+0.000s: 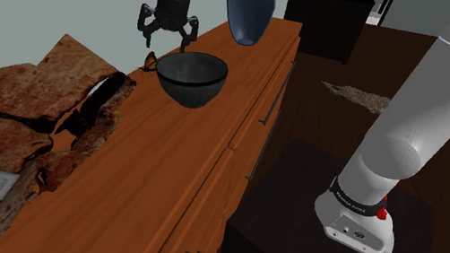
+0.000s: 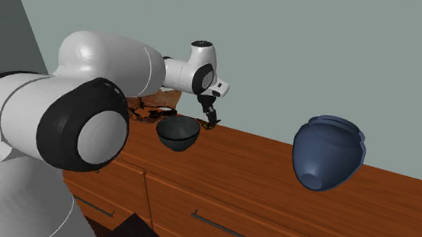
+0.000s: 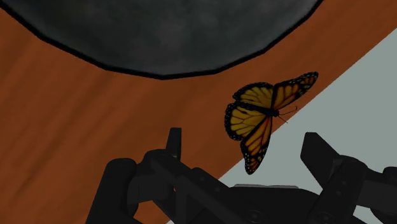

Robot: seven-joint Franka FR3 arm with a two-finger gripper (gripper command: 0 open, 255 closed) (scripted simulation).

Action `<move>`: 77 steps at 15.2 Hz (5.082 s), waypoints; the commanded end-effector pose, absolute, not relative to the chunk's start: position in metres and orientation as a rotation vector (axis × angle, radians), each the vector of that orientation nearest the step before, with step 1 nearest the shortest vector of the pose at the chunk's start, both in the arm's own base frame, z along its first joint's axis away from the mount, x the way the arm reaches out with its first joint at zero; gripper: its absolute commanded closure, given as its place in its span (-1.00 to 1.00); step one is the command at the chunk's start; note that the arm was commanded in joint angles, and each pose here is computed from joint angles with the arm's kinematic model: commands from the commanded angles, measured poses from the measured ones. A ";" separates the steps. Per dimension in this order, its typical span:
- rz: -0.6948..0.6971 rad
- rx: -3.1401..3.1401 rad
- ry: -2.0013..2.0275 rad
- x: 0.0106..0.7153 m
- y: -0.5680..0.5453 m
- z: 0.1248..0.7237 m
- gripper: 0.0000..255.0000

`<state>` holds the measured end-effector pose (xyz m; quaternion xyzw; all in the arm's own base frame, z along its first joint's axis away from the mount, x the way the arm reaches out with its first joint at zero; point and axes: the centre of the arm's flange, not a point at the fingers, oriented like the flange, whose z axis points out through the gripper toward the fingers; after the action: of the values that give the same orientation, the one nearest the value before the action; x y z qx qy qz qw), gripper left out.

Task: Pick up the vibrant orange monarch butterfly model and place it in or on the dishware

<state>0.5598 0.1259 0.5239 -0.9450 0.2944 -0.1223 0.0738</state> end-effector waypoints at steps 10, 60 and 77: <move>-0.356 -2.791 1.014 0.611 0.134 0.467 -1.00; -0.356 -2.791 1.014 0.611 0.134 0.633 1.00; -0.356 -2.791 1.014 0.418 0.140 0.625 1.00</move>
<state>0.4221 0.1406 0.6286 -0.9307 0.3376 -0.1189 0.0753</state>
